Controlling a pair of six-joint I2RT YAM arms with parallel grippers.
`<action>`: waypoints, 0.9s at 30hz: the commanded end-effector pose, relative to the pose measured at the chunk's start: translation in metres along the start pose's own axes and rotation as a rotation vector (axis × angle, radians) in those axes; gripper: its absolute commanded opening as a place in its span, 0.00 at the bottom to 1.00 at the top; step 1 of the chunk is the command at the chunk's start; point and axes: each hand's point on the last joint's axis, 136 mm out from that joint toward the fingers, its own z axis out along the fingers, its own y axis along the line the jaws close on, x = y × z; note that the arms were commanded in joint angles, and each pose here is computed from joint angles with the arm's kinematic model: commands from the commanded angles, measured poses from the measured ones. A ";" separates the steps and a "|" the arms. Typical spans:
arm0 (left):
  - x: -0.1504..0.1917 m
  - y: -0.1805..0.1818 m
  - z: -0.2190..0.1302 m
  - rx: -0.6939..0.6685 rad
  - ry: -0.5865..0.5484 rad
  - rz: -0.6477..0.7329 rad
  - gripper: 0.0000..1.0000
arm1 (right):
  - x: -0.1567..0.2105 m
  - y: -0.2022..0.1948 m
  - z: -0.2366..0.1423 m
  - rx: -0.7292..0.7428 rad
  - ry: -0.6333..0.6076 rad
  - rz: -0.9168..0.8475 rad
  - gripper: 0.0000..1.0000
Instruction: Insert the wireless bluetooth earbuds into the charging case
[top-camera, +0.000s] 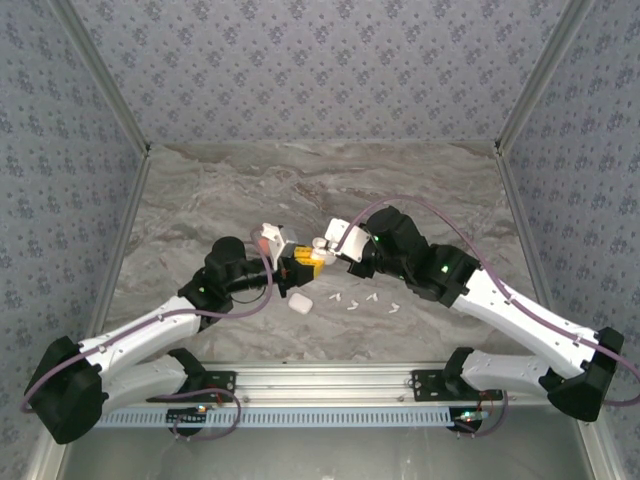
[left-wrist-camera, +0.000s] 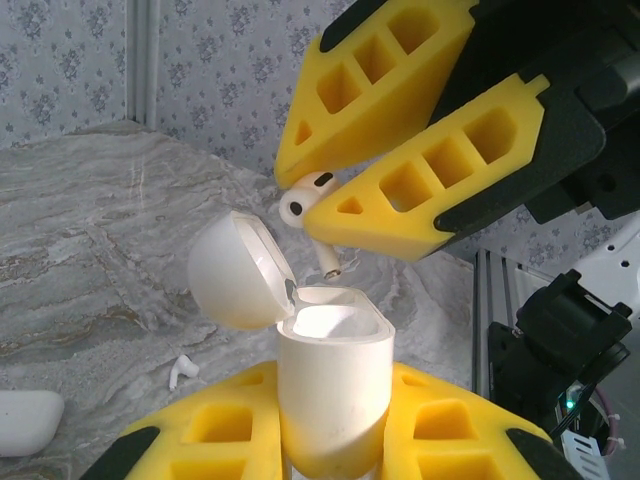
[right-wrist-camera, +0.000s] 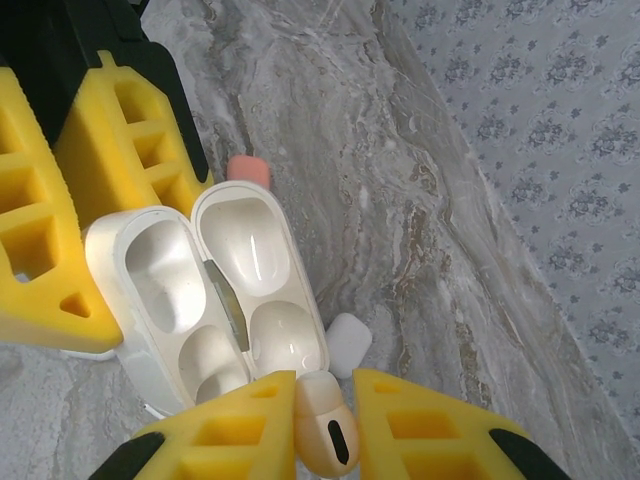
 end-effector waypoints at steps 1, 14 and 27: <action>-0.026 -0.016 -0.001 0.052 -0.061 0.061 0.00 | -0.017 -0.006 -0.004 0.014 -0.048 0.009 0.21; -0.026 -0.016 -0.004 0.043 -0.057 0.069 0.00 | -0.018 0.004 0.003 -0.016 -0.041 -0.001 0.20; -0.027 -0.017 -0.006 0.040 -0.068 0.079 0.00 | -0.024 0.031 -0.005 -0.205 -0.039 0.046 0.24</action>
